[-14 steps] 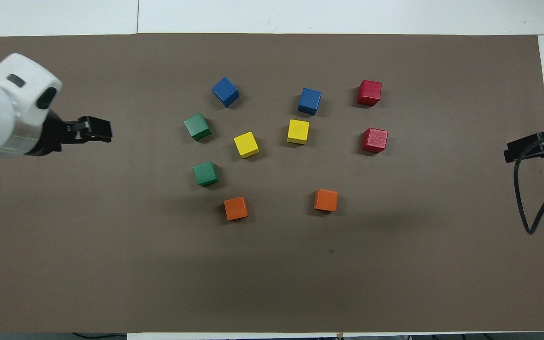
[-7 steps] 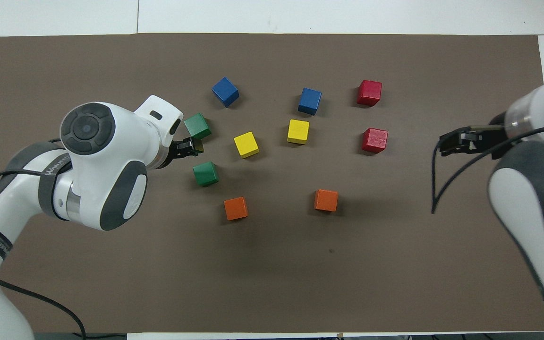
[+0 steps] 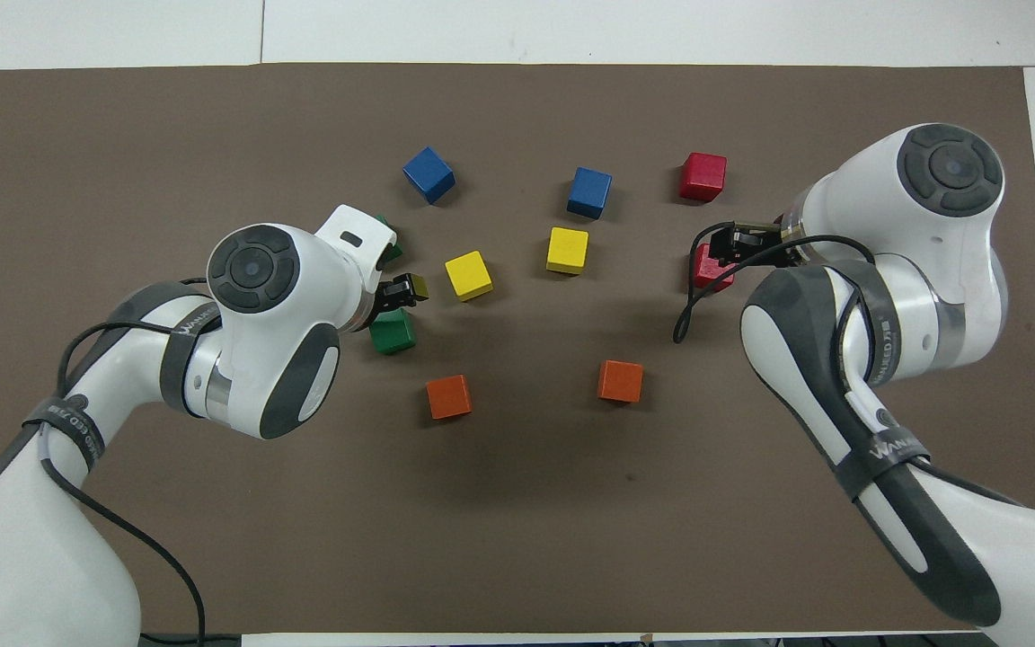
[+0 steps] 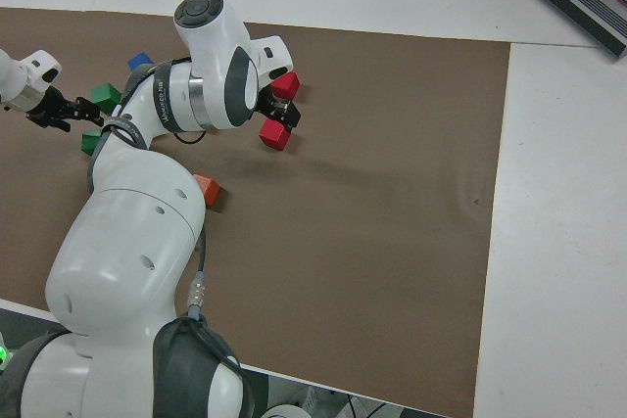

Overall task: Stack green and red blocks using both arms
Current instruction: 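Carry the green cube outward with the left gripper while the right gripper carries red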

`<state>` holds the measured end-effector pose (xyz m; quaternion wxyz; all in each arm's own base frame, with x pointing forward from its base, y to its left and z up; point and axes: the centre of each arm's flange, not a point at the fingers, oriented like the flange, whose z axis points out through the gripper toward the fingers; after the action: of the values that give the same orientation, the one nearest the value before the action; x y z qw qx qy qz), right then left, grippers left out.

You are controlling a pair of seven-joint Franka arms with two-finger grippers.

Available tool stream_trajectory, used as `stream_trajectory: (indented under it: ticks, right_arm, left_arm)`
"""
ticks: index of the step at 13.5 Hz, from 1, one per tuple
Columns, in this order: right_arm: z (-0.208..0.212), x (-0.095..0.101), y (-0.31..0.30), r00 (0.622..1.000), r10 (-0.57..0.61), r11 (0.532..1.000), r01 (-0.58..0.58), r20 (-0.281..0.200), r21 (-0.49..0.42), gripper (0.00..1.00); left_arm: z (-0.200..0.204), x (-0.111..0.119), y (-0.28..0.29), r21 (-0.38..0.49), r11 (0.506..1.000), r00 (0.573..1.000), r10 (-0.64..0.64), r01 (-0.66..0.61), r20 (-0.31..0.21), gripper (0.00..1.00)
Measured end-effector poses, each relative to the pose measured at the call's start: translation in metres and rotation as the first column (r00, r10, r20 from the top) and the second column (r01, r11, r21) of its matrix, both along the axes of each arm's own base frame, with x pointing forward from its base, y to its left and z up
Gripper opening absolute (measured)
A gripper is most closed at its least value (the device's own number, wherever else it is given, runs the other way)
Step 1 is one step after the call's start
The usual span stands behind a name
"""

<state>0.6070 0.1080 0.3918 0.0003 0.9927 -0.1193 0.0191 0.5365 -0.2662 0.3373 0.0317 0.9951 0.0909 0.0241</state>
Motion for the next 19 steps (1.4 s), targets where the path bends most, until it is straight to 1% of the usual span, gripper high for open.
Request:
stream_trajectory:
  ticks: [3, 6, 7, 8, 10, 11, 12, 13, 14, 15, 17, 18, 19]
  right_arm:
    - [-0.024, 0.006, 0.003, 0.998, -0.057, 0.998, 0.058, -0.005, 0.024, 1.00]
    - [-0.050, 0.011, 0.007, 0.998, -0.066, 0.998, 0.066, -0.013, 0.017, 1.00]
    - [-0.059, 0.011, 0.009, 0.998, -0.062, 0.998, 0.063, -0.017, 0.013, 1.00]
    - [-0.066, 0.010, 0.011, 0.998, -0.058, 0.998, 0.058, -0.024, 0.009, 1.00]
    - [-0.075, 0.009, 0.011, 0.999, -0.044, 0.999, 0.044, -0.027, 0.006, 1.00]
    - [-0.080, 0.007, 0.010, 0.999, -0.040, 0.999, 0.041, -0.018, 0.007, 1.00]
    - [-0.086, 0.005, 0.009, 0.999, -0.039, 0.999, 0.039, -0.010, 0.007, 1.00]
    - [-0.091, 0.003, 0.008, 0.999, -0.038, 0.999, 0.038, -0.005, 0.006, 1.00]
    - [-0.096, 0.001, 0.008, 0.999, -0.035, 0.999, 0.035, -0.006, 0.005, 0.93]
    - [-0.098, 0.000, 0.007, 0.999, -0.031, 1.000, 0.031, -0.008, 0.005, 0.80]
    - [-0.098, 0.000, 0.007, 1.000, -0.029, 1.000, 0.029, -0.007, 0.004, 0.56]
    - [-0.098, 0.000, 0.007, 1.000, -0.029, 1.000, 0.029, -0.007, 0.004, 0.56]
    - [-0.097, 0.000, 0.007, 1.000, -0.025, 1.000, 0.025, -0.010, 0.004, 0.56]
  left_arm:
    - [-0.020, -0.001, 0.000, 0.009, 1.000, 1.000, 0.012, -0.012, -0.027, 1.00]
    - [-0.031, -0.007, -0.003, -0.015, 0.995, 0.995, 0.095, -0.095, 0.002, 1.00]
    - [-0.034, -0.011, -0.006, -0.017, 0.993, 0.993, 0.115, -0.115, 0.001, 1.00]
    - [-0.037, -0.015, -0.008, -0.013, 0.993, 0.993, 0.121, -0.121, -0.006, 0.90]
    - [-0.043, -0.024, -0.015, 0.002, 0.993, 0.992, 0.119, -0.119, -0.030, 0.60]
    - [-0.043, -0.025, -0.015, 0.013, 0.993, 0.992, 0.119, -0.119, -0.044, 0.55]
    - [-0.042, -0.024, -0.009, 0.029, 0.992, 0.991, 0.124, -0.122, -0.060, 0.55]
    - [-0.036, -0.016, 0.004, 0.052, 0.994, 0.992, 0.103, -0.100, -0.072, 0.55]
    - [-0.025, -0.001, 0.030, 0.075, 0.996, 0.994, 0.059, -0.052, -0.090, 0.55]
    - [-0.010, 0.020, 0.070, 0.080, 0.997, 0.995, 0.008, 0.000, -0.098, 0.55]
    - [0.011, 0.056, 0.172, 0.070, 0.992, 0.993, -0.096, 0.101, -0.068, 0.55]
    - [0.013, 0.064, 0.217, 0.070, 0.985, 0.986, -0.155, 0.159, -0.054, 0.55]
    - [0.011, 0.067, 0.246, 0.071, 0.978, 0.980, -0.193, 0.196, -0.043, 0.55]
